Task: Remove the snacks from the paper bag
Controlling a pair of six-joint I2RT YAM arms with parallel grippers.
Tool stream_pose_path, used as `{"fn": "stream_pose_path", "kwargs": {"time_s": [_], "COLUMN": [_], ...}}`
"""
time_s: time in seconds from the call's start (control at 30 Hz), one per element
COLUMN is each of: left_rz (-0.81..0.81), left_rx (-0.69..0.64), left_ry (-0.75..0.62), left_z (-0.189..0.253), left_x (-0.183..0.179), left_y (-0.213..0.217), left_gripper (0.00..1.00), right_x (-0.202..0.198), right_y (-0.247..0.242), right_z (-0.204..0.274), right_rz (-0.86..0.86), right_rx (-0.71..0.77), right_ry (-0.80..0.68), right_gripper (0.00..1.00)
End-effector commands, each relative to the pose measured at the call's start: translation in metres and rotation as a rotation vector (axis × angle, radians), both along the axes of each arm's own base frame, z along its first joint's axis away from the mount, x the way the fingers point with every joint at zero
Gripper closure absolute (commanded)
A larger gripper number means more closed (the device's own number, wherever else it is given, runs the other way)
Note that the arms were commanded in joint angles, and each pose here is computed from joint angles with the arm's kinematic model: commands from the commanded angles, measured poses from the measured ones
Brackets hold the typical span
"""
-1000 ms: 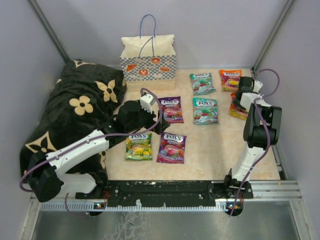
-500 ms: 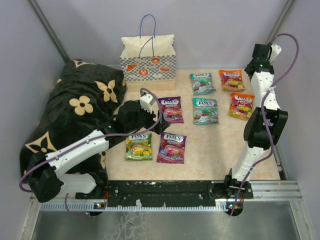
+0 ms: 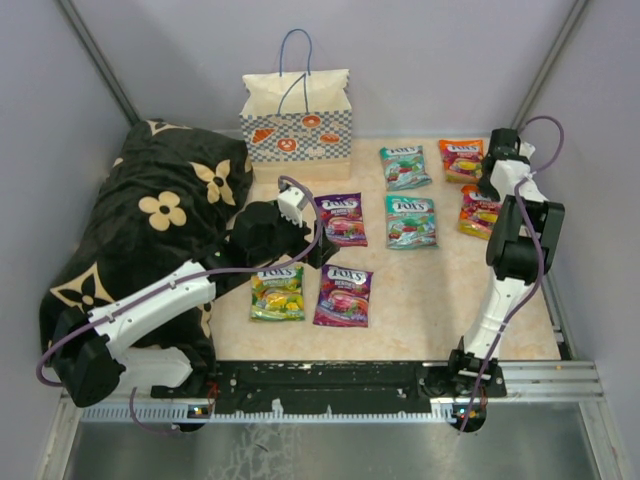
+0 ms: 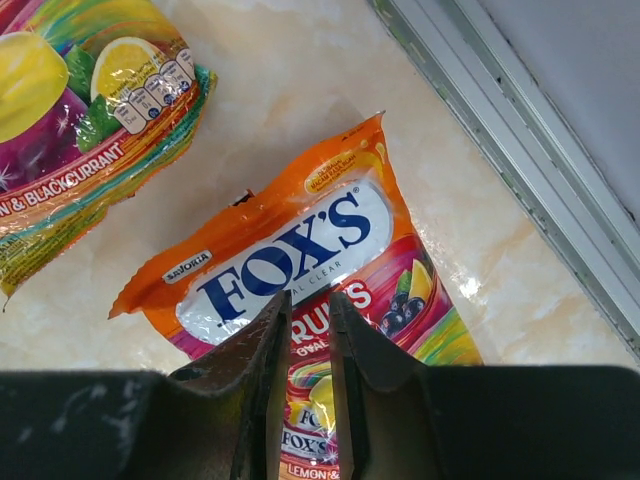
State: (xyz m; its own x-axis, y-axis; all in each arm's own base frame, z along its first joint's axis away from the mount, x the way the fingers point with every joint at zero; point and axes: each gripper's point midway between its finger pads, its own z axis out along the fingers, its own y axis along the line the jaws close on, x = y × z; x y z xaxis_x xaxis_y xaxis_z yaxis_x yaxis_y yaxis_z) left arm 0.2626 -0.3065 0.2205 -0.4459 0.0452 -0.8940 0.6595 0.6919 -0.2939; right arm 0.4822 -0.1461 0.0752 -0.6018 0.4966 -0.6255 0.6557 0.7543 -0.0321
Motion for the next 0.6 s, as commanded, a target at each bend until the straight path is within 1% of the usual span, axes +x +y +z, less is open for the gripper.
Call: {"fn": "stream_pose_path", "kwargs": {"time_s": [0.0, 0.13, 0.3, 0.43, 0.57], "left_rz": [0.024, 0.018, 0.016, 0.013, 0.011], "left_rx": [-0.003, -0.005, -0.007, -0.013, -0.017], "left_ry": [-0.016, -0.012, -0.009, -0.006, -0.003], "left_z": [0.003, 0.001, 0.000, 0.001, 0.000], "left_x": [0.002, 0.001, 0.001, 0.001, 0.001], "left_y": [0.006, 0.005, 0.004, 0.003, 0.002], "left_gripper": [0.01, 0.01, 0.01, 0.01, 0.01], "right_x": [0.009, 0.000, -0.014, -0.021, -0.017], "right_y": [-0.003, 0.006, 0.019, 0.026, 0.037], "right_z": [0.009, -0.009, -0.026, -0.032, -0.028], "right_rz": [0.018, 0.037, 0.062, 0.085, 0.156], "right_rx": [-0.023, 0.013, 0.054, 0.044, 0.021], "right_ry": [-0.036, -0.016, -0.016, 0.002, -0.002], "right_gripper": [0.78, 0.81, 0.81, 0.81, 0.81]}}
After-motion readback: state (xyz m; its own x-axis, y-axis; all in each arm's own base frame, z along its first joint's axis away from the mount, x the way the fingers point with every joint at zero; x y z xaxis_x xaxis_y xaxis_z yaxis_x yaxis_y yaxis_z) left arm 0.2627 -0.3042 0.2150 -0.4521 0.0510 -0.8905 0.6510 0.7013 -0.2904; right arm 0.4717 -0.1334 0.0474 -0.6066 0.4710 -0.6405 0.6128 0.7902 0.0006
